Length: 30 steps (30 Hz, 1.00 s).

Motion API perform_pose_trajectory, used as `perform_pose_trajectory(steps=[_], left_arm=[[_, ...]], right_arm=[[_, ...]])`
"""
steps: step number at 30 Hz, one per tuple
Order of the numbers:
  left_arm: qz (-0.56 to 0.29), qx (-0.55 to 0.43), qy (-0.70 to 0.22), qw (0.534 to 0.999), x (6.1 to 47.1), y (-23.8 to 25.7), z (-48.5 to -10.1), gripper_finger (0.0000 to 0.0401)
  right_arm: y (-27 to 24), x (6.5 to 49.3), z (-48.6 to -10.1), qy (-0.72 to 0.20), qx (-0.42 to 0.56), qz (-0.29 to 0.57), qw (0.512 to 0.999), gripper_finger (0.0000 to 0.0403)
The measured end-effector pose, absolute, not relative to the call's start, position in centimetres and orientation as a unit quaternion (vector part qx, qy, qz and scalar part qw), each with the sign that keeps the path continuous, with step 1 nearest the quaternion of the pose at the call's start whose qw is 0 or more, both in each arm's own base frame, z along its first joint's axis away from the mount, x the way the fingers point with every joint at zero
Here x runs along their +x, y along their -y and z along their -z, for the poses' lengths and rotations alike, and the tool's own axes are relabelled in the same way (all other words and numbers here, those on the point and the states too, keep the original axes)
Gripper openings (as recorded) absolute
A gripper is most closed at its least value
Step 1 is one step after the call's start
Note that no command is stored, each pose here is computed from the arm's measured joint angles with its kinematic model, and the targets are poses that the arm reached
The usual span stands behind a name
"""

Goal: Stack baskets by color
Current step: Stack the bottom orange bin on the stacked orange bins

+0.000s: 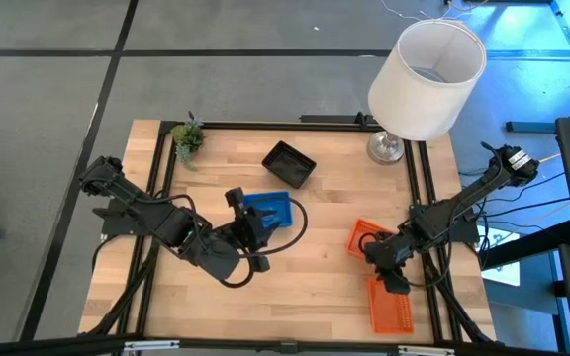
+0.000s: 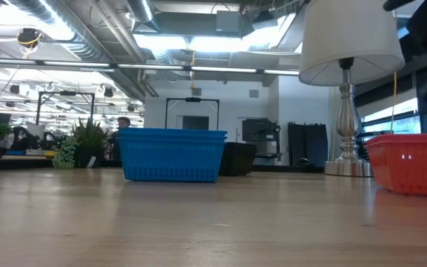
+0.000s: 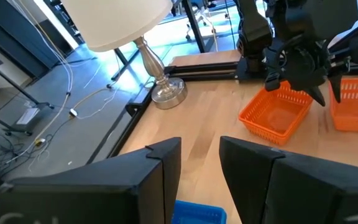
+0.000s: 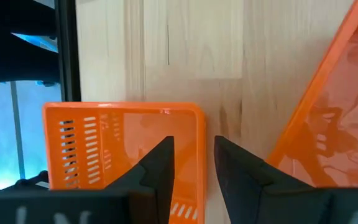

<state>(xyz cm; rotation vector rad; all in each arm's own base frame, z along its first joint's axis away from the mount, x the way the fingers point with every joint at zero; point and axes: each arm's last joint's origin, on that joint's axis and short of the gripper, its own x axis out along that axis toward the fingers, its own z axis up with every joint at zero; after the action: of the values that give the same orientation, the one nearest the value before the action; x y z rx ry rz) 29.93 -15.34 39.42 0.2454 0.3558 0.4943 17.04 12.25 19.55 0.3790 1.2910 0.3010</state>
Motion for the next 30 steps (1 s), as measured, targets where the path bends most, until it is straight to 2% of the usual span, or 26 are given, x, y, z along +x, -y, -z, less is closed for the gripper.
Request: perform_pose_trajectory(steps=[14,27,30], left_arm=[[-0.243,0.127,-0.181,0.945,29.9,15.3,-39.3,0.0104],[-0.243,0.128,-0.182,0.944,29.9,15.3,-39.3,0.0105],[-0.243,0.128,-0.182,0.944,29.9,15.3,-39.3,0.0104]], right_arm=[[-12.9,17.7,-18.8,-0.592,0.159,-0.149,0.776,0.0112],[-13.9,18.4,-15.8,-0.64,0.126,-0.13,0.746,0.0112],[-14.0,18.6,-15.6,-0.643,0.138,-0.125,0.742,0.0093]])
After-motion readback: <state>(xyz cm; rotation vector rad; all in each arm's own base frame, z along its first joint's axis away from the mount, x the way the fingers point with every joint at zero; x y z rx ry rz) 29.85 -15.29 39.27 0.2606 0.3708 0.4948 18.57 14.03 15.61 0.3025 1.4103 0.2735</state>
